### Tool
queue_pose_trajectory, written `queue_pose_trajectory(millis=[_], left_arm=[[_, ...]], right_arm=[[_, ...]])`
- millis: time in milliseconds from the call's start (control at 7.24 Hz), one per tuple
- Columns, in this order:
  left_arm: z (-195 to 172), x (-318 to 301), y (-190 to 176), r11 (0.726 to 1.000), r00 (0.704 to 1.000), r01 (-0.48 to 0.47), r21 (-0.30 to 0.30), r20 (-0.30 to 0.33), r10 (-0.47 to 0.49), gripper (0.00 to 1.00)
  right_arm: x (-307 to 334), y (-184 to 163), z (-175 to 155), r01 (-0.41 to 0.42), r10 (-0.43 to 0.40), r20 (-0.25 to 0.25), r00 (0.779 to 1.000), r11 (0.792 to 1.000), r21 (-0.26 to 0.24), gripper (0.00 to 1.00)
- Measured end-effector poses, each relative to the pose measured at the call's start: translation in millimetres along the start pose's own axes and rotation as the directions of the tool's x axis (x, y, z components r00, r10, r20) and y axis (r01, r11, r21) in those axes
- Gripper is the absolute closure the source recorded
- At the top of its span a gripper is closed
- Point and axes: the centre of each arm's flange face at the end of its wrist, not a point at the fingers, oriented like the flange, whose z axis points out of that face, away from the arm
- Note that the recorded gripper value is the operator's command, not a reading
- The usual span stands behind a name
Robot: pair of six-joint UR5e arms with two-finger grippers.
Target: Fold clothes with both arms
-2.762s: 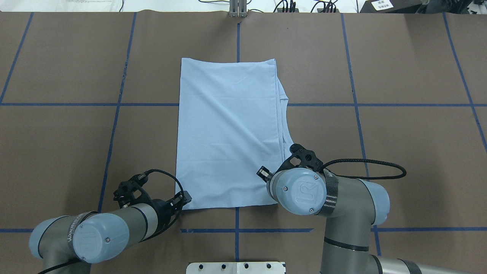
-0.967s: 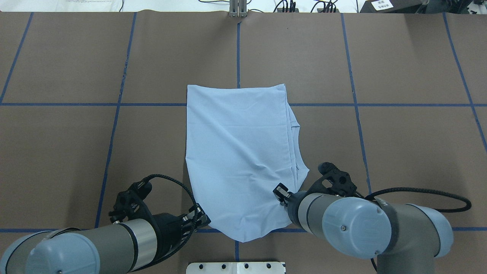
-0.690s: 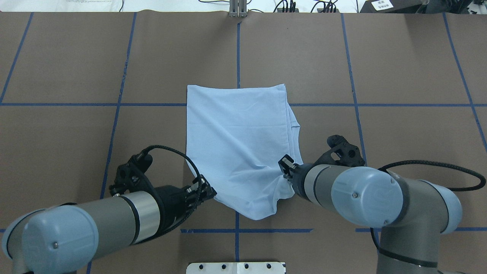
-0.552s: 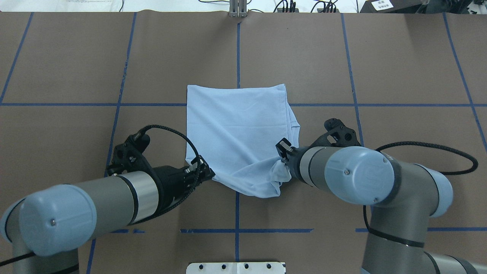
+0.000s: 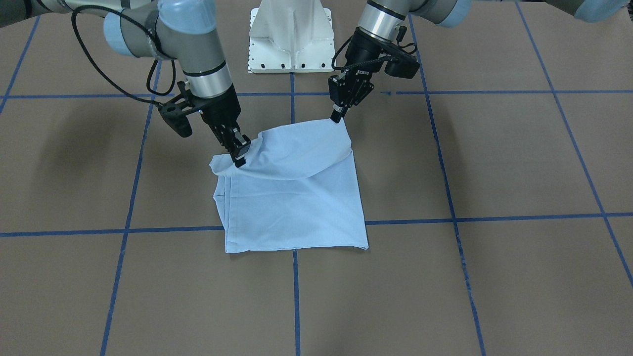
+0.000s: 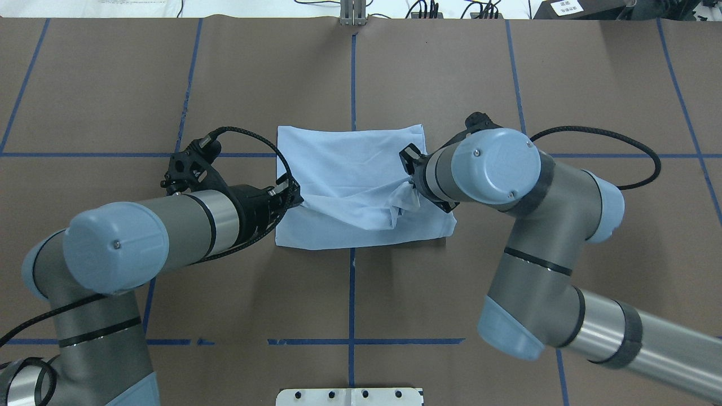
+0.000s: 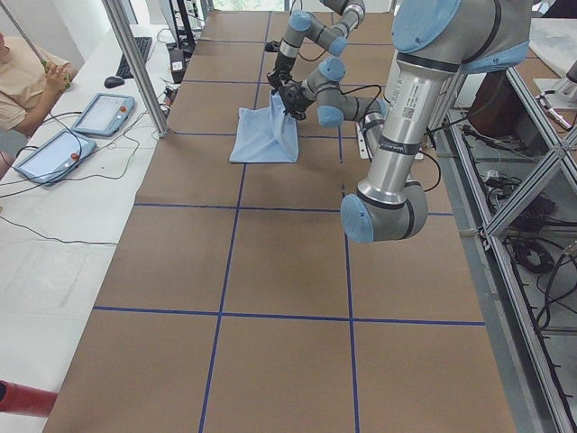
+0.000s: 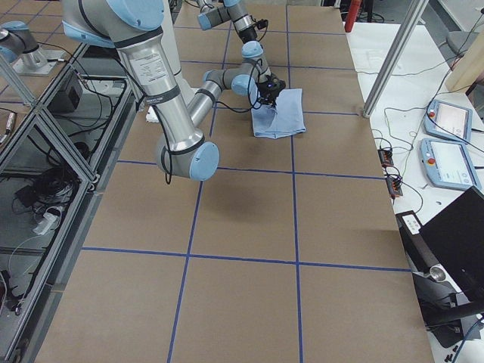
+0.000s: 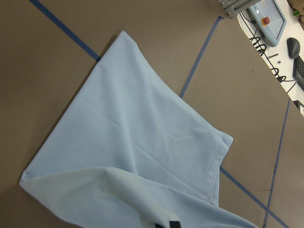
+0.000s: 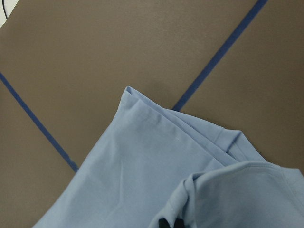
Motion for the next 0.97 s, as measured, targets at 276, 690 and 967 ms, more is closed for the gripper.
queue_pose_trajectory(millis=[276,690,967], left_arm=[[34.0,-0.5,-18.4,0.999,1.000,-0.020,0.036,0.004,0.020,1.00],[113.9,-4.9,-74.8,0.988,0.995,-0.094,0.125,0.029,0.091,0.47],[196.6,-13.0,-158.8,0.950,0.975,-0.220,0.222,0.072,0.208,0.00]], right_arm=[[-27.8,-12.1,33.2,-0.019,0.019,-0.004,1.000,1.000,0.003,1.00],[-34.8,-30.9,80.0,-0.009,0.009,0.014,1.000,1.000,-0.002,0.00],[-61.7,-76.1,121.3,0.160,-0.160,0.024,0.987,0.987,-0.001,0.00]])
